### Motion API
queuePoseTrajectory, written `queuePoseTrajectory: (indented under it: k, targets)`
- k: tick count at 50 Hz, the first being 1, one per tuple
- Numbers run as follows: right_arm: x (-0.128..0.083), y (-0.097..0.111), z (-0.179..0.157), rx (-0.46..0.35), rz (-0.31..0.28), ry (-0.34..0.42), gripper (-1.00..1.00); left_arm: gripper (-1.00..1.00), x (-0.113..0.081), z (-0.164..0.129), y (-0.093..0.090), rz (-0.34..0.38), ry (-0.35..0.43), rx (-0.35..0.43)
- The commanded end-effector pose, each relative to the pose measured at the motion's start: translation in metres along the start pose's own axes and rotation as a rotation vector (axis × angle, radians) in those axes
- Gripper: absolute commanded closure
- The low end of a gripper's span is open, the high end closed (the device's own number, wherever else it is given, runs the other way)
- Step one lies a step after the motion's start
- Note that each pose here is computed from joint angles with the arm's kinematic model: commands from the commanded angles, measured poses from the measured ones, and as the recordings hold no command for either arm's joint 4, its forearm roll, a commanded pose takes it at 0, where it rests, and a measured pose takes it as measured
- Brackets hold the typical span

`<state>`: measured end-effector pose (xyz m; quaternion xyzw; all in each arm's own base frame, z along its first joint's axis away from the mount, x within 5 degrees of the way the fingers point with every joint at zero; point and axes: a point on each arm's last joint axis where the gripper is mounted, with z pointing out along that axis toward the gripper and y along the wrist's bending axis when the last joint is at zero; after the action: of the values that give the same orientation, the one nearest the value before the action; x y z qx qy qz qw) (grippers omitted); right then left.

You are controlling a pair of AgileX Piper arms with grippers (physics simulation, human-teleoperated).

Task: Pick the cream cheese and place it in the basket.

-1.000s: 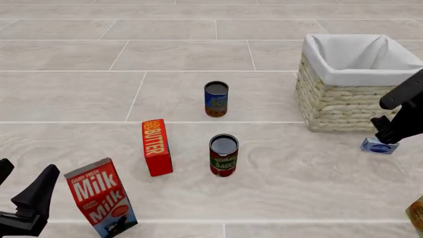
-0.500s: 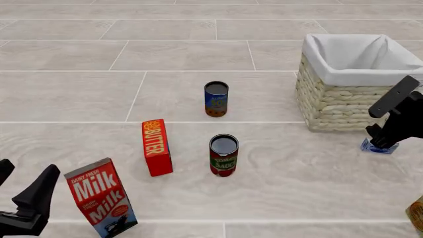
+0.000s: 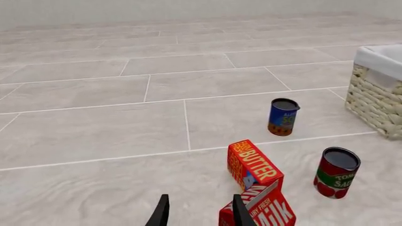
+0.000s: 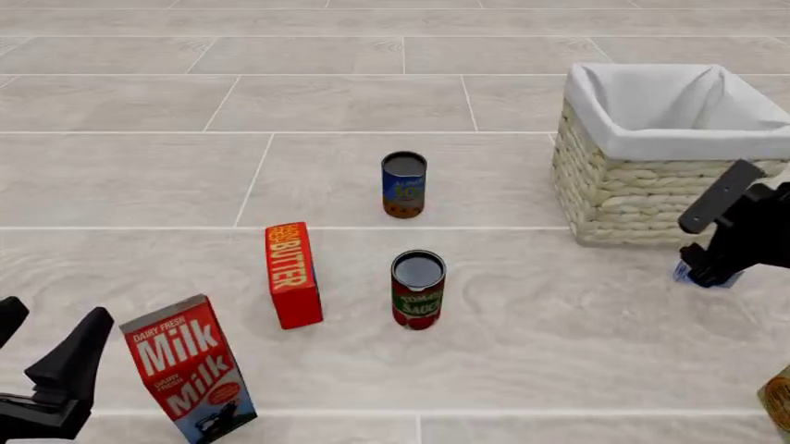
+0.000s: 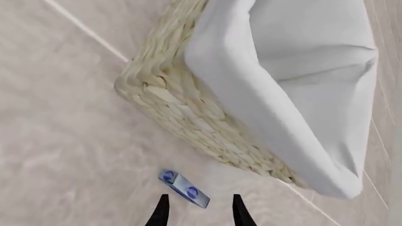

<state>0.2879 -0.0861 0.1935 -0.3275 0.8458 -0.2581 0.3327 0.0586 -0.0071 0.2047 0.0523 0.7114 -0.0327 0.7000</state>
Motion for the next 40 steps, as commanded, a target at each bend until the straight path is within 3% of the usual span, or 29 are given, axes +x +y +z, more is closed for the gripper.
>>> queuePoseTrajectory:
  k: [1, 20, 27, 40]
  targets:
    - [0.001, 0.004, 0.012, -0.018, -0.003, 0.008, -1.00, -1.00, 0.000, 0.000, 0.000, 0.007, 0.003, -0.001]
    - [0.023, 0.013, 0.035, -0.042, -0.002, 0.059, -1.00, -1.00, 0.000, 0.002, 0.000, 0.012, 0.009, -0.005]
    - [0.035, 0.018, 0.042, -0.037, -0.036, 0.075, -1.00, -1.00, 0.000, 0.003, 0.000, 0.014, 0.014, -0.005]
    - [0.037, 0.015, 0.048, -0.028, -0.059, 0.080, -1.00, -1.00, -0.001, 0.003, 0.002, 0.007, -0.003, -0.033]
